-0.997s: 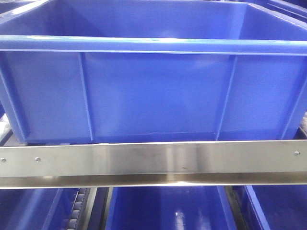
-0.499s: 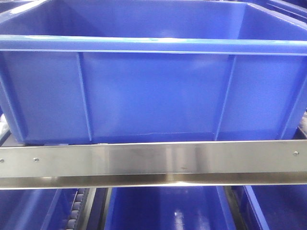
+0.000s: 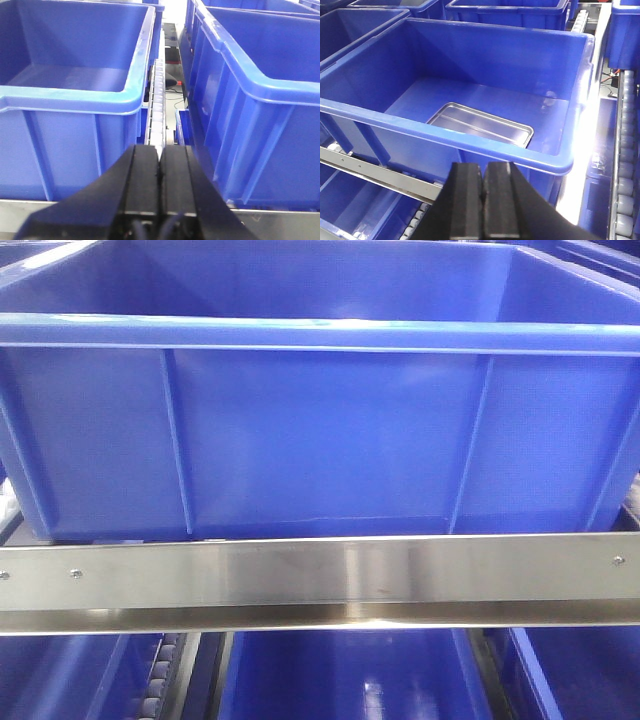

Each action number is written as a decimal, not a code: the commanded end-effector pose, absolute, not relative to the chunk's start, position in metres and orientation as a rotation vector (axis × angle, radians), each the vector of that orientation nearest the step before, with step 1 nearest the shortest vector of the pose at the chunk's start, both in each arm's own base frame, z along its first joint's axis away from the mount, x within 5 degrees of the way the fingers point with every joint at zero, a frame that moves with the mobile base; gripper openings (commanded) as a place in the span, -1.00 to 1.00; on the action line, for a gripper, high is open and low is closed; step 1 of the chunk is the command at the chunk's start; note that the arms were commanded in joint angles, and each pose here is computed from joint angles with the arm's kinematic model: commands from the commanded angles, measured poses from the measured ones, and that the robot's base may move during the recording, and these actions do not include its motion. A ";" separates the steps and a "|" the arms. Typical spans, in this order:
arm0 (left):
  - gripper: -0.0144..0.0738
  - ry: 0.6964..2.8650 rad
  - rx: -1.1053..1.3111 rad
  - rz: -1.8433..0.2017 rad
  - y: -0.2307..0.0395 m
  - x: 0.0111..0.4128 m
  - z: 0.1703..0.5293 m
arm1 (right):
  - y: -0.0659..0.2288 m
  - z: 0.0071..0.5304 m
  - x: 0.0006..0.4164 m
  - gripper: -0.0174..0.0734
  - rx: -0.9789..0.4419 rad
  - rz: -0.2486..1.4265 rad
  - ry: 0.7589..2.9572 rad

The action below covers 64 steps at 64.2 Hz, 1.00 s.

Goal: Grab silver tray and place in blue box

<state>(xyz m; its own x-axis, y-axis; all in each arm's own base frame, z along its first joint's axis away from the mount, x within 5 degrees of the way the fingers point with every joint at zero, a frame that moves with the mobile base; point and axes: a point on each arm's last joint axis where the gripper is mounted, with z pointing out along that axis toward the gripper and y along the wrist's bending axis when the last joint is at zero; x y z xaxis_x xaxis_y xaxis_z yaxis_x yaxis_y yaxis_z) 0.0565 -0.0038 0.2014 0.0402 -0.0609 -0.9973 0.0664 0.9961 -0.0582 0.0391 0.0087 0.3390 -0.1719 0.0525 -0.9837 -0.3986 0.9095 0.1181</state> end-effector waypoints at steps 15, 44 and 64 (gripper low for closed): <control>-0.89 1.422 -0.004 -0.101 -0.003 0.054 0.211 | 0.009 0.354 0.039 -0.49 -0.287 0.396 1.583; -0.89 1.422 -0.004 -0.101 -0.003 0.054 0.211 | 0.006 0.287 0.062 -0.49 -0.077 0.086 1.506; -0.89 1.422 -0.004 -0.101 -0.003 0.054 0.211 | 0.003 0.212 0.062 -0.49 -0.026 0.032 1.406</control>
<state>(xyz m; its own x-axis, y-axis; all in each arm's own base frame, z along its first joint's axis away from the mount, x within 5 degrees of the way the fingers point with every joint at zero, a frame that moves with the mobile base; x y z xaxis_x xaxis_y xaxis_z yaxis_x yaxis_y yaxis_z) 0.0565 -0.0037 0.2016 0.0427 -0.0599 -0.9973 0.0661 0.9962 -0.0570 0.0633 0.0022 0.2087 0.0059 0.0150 -0.9999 -0.0352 0.9993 0.0148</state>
